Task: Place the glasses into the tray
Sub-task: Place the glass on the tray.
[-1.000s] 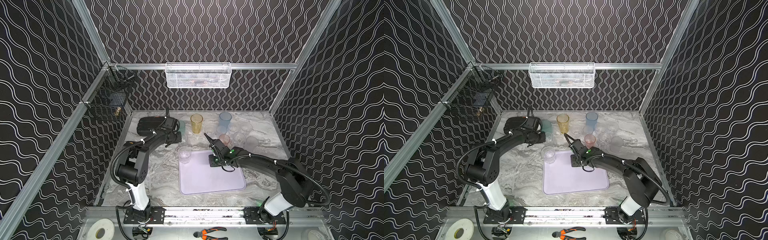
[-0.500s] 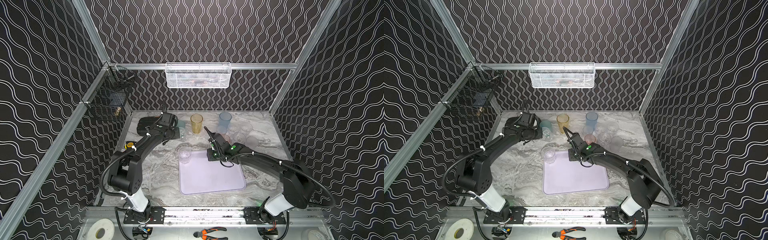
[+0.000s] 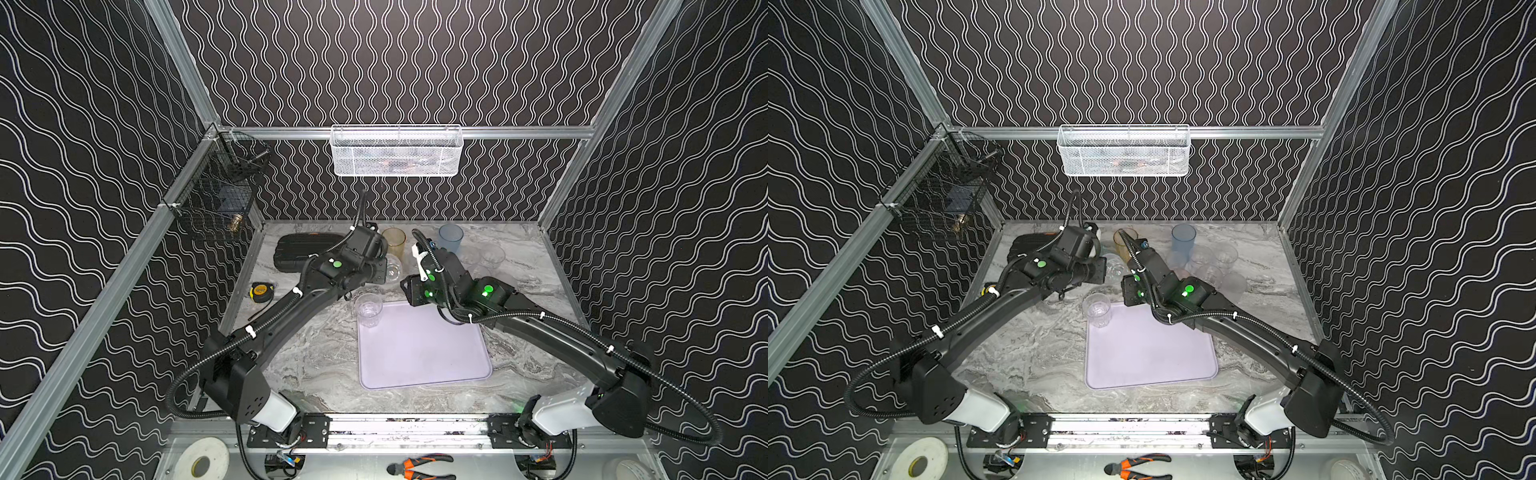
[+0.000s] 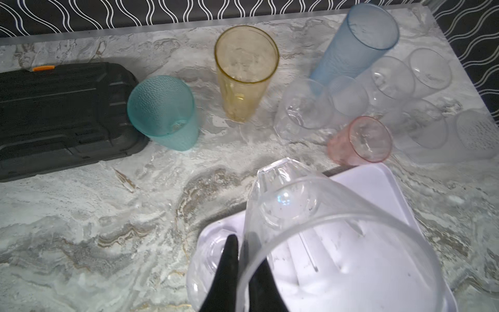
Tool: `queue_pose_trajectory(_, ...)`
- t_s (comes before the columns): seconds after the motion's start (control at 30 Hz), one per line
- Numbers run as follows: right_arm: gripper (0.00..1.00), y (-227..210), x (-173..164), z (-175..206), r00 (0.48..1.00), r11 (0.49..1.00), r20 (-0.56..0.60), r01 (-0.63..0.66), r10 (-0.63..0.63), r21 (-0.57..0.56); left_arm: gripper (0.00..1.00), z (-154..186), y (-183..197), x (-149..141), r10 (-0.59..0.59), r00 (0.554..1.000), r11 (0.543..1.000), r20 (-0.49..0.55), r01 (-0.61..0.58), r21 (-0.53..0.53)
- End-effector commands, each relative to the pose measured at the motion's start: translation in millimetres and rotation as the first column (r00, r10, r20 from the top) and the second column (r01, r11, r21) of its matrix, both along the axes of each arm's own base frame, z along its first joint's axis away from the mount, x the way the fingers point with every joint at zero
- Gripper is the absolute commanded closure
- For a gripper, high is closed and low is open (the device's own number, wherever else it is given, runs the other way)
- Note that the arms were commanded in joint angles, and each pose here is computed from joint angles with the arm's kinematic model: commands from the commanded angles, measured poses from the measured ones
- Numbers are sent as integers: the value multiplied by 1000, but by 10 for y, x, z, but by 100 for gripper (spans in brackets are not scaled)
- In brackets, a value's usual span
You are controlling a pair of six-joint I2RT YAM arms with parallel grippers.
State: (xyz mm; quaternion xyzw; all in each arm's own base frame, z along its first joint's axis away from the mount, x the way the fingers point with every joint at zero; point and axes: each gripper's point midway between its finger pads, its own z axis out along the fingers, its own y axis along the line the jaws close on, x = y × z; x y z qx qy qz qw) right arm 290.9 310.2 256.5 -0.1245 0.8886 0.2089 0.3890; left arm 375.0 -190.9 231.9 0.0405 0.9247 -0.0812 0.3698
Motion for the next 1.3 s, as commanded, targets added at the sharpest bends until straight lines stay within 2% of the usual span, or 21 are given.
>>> queue_pose_trajectory(0.0, 55, -55, 62, 10, 998, 998, 34, 54, -54, -13, 100, 58, -62, -19, 74, 996, 997, 56, -73, -24)
queue_pose_trajectory(0.13, 54, -77, 86, -7, 995, 996, 46, 89, -89, -9, 100, 34, -256, -132, 63, 996, 997, 63, -60, -42)
queue_pose_trajectory(0.33, 58, -254, 166, -233, 984, 979, 65, 175, -169, -105, 100, 112, -395, -259, 54, 995, 995, 88, -46, -92)
queue_pose_trajectory(0.63, 76, -344, 187, -544, 978, 959, 62, 208, -200, -191, 100, 55, -519, -385, 41, 995, 995, 88, -33, -92)
queue_pose_trajectory(0.8, 85, -407, 201, -651, 971, 950, 88, 236, -222, -206, 100, 61, -526, -426, 72, 990, 993, 125, -59, -103)
queue_pose_trajectory(1.07, 100, -393, 193, -748, 974, 950, 83, 225, -211, -215, 90, 65, -570, -442, 63, 990, 993, 124, -50, -108)
queue_pose_trajectory(1.27, 100, -389, 188, -756, 978, 951, 87, 203, -188, -233, 74, 151, -571, -462, 45, 990, 993, 134, -30, -112)
